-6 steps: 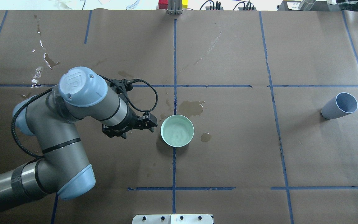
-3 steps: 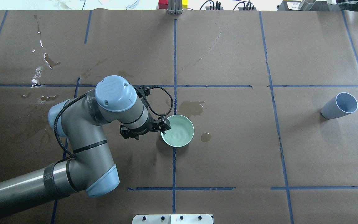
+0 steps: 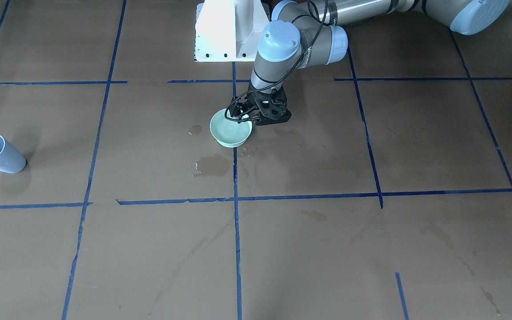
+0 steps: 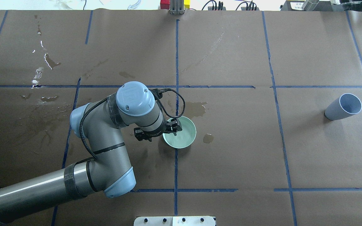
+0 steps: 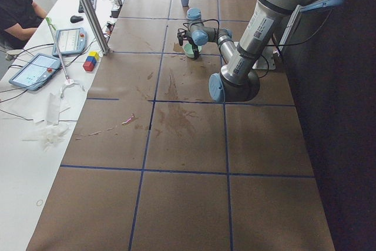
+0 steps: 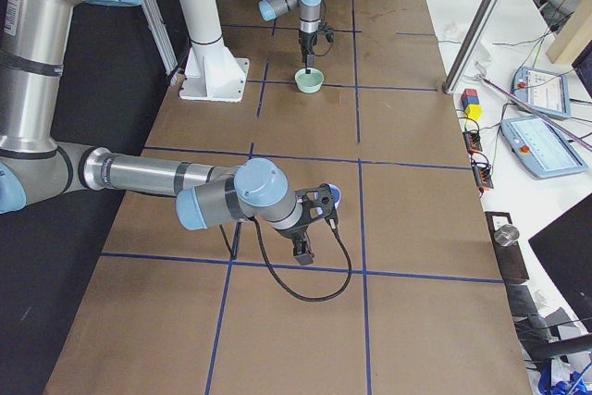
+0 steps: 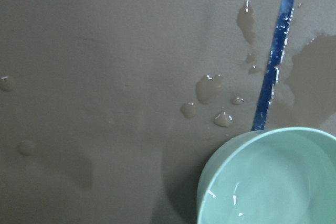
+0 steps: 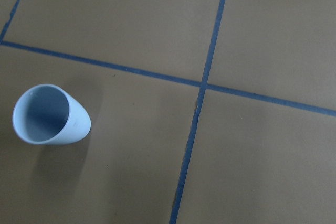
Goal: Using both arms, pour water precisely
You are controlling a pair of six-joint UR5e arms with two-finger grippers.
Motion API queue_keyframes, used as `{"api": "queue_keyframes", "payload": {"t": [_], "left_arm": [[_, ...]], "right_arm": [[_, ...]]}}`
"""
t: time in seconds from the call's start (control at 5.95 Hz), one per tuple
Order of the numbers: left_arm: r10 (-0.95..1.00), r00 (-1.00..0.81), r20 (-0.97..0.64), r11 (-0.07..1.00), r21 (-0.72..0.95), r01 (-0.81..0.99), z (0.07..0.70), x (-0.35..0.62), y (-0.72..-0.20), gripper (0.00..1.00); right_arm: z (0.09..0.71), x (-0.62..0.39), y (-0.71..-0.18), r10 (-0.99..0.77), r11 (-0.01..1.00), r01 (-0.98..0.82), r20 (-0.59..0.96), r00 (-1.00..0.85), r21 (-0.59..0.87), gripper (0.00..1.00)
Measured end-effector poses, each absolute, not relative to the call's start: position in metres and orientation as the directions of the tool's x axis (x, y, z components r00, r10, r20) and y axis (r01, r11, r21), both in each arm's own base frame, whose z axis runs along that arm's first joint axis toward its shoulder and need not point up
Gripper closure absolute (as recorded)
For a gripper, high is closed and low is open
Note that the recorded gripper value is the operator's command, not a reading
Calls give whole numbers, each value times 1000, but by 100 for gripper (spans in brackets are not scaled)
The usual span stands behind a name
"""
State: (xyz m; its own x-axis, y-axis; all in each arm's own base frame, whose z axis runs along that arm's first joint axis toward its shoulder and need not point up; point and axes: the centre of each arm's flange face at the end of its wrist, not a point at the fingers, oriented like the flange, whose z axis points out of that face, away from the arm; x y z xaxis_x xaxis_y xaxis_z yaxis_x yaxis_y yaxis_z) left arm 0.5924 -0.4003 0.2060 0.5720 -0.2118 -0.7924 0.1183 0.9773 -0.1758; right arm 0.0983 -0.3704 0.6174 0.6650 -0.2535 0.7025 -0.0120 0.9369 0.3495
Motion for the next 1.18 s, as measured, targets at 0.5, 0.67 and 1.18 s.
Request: {"api": "queue_keyframes", "payload": {"t": [0.5, 0.67, 1.18], "left_arm": [[-207, 570, -795, 978, -165, 126, 209, 600, -399, 52], [-202, 568, -798, 979, -157, 127, 212, 606, -396, 87], [-193, 565, -802, 981, -148, 126, 212, 605, -395, 100]], "right_arm": [[586, 100, -375, -350, 932, 158, 698, 625, 325, 0], [584, 102, -376, -359, 930, 174, 689, 630, 325, 0], [577, 113, -373, -360, 927, 175, 655, 665, 332, 0]]}}
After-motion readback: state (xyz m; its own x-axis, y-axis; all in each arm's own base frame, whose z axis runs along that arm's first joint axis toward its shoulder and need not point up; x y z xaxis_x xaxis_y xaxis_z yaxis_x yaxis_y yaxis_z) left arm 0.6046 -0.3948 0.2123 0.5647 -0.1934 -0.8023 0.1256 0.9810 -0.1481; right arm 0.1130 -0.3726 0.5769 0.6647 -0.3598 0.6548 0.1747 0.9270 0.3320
